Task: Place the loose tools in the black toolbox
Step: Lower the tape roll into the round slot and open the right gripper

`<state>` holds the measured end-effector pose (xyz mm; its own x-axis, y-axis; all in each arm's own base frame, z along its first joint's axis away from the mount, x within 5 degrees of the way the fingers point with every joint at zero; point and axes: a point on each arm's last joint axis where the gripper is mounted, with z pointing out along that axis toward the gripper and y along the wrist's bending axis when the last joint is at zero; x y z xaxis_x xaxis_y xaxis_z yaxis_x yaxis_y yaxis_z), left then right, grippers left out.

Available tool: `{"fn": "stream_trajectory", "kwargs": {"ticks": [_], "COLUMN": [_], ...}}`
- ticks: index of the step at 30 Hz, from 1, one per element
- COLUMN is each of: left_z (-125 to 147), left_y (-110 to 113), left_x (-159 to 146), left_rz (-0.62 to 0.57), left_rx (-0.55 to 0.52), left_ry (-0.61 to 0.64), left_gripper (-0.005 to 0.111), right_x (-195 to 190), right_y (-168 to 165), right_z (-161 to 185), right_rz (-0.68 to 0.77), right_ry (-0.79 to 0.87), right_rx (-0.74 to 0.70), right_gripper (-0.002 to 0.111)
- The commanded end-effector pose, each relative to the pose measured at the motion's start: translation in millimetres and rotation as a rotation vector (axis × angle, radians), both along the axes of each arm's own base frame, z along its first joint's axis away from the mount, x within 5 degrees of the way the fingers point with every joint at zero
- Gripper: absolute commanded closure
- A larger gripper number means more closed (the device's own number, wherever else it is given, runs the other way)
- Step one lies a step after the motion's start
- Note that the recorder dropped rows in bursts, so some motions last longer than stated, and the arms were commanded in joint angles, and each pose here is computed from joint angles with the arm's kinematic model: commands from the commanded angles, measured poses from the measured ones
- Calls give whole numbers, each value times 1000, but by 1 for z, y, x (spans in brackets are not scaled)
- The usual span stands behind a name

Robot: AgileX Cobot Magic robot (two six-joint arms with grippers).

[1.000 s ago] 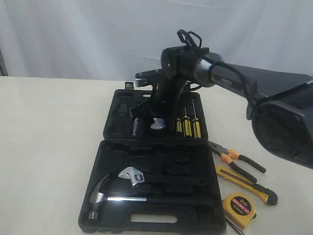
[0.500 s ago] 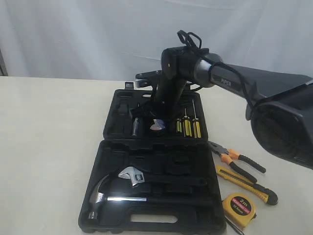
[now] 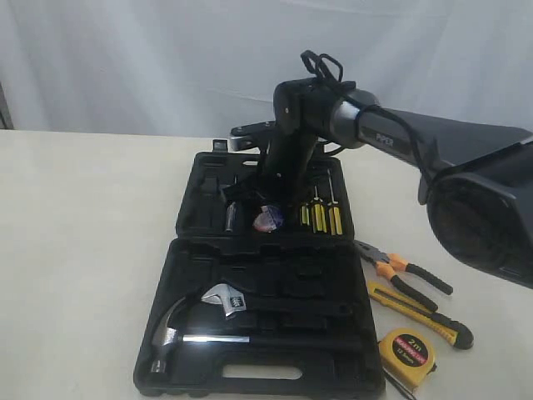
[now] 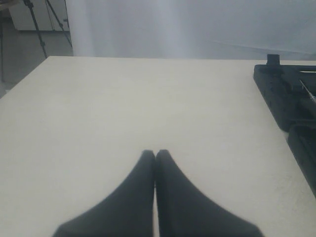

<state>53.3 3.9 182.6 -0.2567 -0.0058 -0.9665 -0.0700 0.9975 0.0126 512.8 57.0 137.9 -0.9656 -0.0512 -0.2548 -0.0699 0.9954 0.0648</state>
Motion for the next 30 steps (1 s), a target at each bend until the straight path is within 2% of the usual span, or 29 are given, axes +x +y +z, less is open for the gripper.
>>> {"fn": "stream_trajectory", "kwargs": {"ticks": [1, 6, 11, 14, 17, 20, 30], "left_z": [0, 0, 0, 0, 0, 0, 0], "left_y": [0, 0, 0, 0, 0, 0, 0], "left_x": [0, 0, 0, 0, 0, 0, 0], "left_rz": [-3, -3, -3, -3, -3, -3, -3], "left_rx": [-5, -5, -5, -5, -5, -5, -5], "left_ry": [-5, -5, -5, -5, -5, -5, -5], "left_gripper": [107, 107, 107, 107, 107, 107, 107], "right_x": [-3, -2, -3, -5, -7, -7, -6], "right_y": [-5, -7, -11, -11, -11, -10, -10], "right_z": [-7, 0, 32, 48, 59, 61, 56], "right_rz": [6, 11, 19, 18, 17, 13, 15], "right_ry": [44, 24, -46, -74, -97, -99, -98], "right_rx": [-33, -53, -90, -87, -85, -78, -80], "right_gripper": [32, 31, 32, 49, 84, 108, 109]}}
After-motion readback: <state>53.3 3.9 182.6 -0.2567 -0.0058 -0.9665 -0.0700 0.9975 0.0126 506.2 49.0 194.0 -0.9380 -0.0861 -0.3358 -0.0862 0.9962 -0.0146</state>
